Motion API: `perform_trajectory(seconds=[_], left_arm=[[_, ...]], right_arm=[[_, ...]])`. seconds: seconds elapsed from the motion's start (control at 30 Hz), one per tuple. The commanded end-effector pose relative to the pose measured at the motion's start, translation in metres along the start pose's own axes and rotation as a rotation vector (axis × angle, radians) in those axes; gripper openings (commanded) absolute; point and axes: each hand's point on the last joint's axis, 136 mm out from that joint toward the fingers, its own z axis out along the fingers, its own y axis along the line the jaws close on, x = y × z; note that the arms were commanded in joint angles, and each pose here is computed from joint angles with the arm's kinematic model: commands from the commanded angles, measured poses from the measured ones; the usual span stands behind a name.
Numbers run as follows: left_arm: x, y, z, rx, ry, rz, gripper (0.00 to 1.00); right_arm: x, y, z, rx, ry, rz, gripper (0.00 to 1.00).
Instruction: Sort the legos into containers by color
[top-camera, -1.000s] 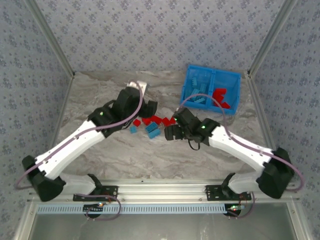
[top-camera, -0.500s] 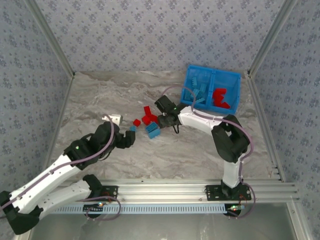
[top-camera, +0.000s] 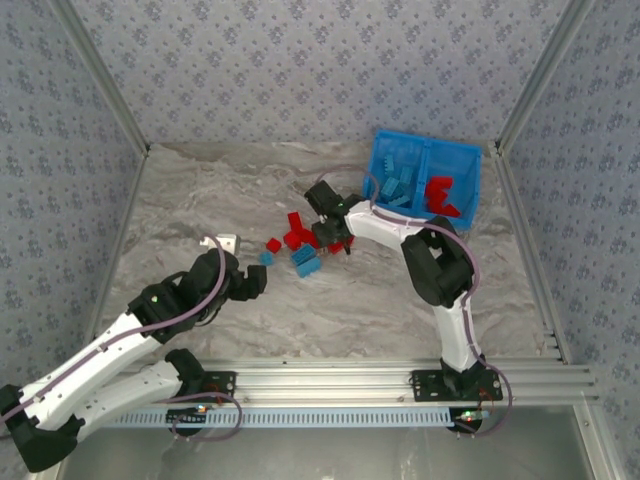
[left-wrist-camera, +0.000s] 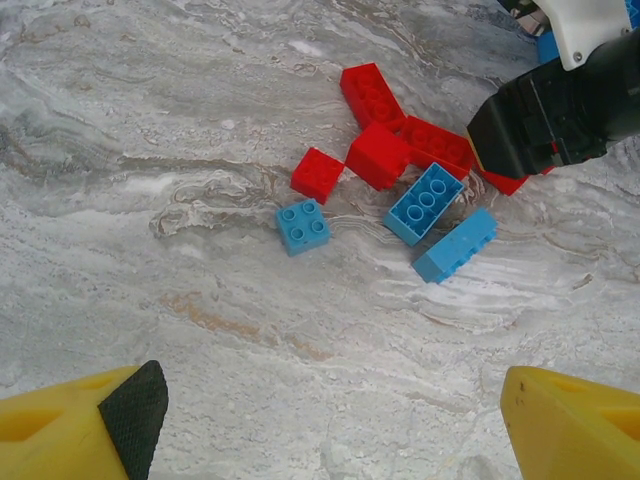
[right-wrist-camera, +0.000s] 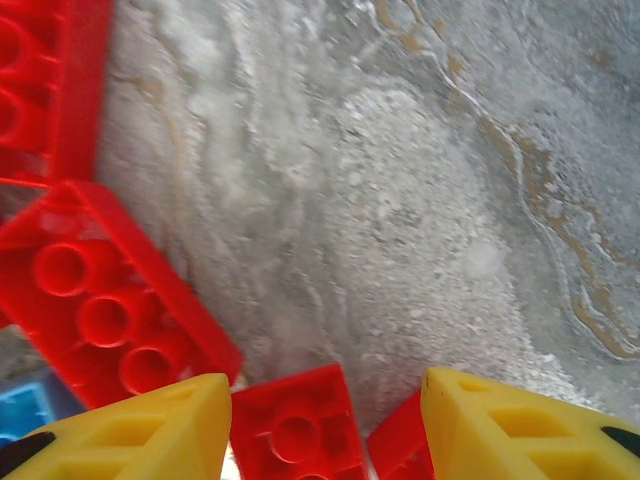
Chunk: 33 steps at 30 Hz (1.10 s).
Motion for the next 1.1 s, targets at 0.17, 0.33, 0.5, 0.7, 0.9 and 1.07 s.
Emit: perform_trajectory(seconds=[0.17, 0.33, 0.5, 0.7, 0.9, 1.07], left_arm=[[0.001, 0.011, 0.001, -0.046, -0.019, -0.015, 0.89], [0.002, 0.012, 0.002, -0.051, -0.022, -0.020, 0.89], [0.004, 0.012, 0.004, -0.052, -0.018, -0.028, 0.89], [0.007, 0.014, 0.005, -0.056, -0.016, -0.034, 0.89], [0.009, 0.012, 0.008, -0.048, -0.017, -0.048, 0.89], [0.009, 0.011, 0.009, -0.041, -0.015, -0.052, 0.90]], right_arm=[[0.043, 0.007, 0.018, -0.078, 0.143, -0.083, 0.47], [0.050, 0.010, 0.018, -0.106, 0.190, -0.074, 0.48], [0.053, 0.012, 0.012, -0.126, 0.213, -0.067, 0.58], [0.054, 0.012, 0.002, -0.168, 0.212, 0.029, 0.46], [0.070, 0.021, -0.003, -0.240, 0.241, 0.225, 0.58], [0.075, 0.018, -0.006, -0.240, 0.226, 0.334, 0.40]])
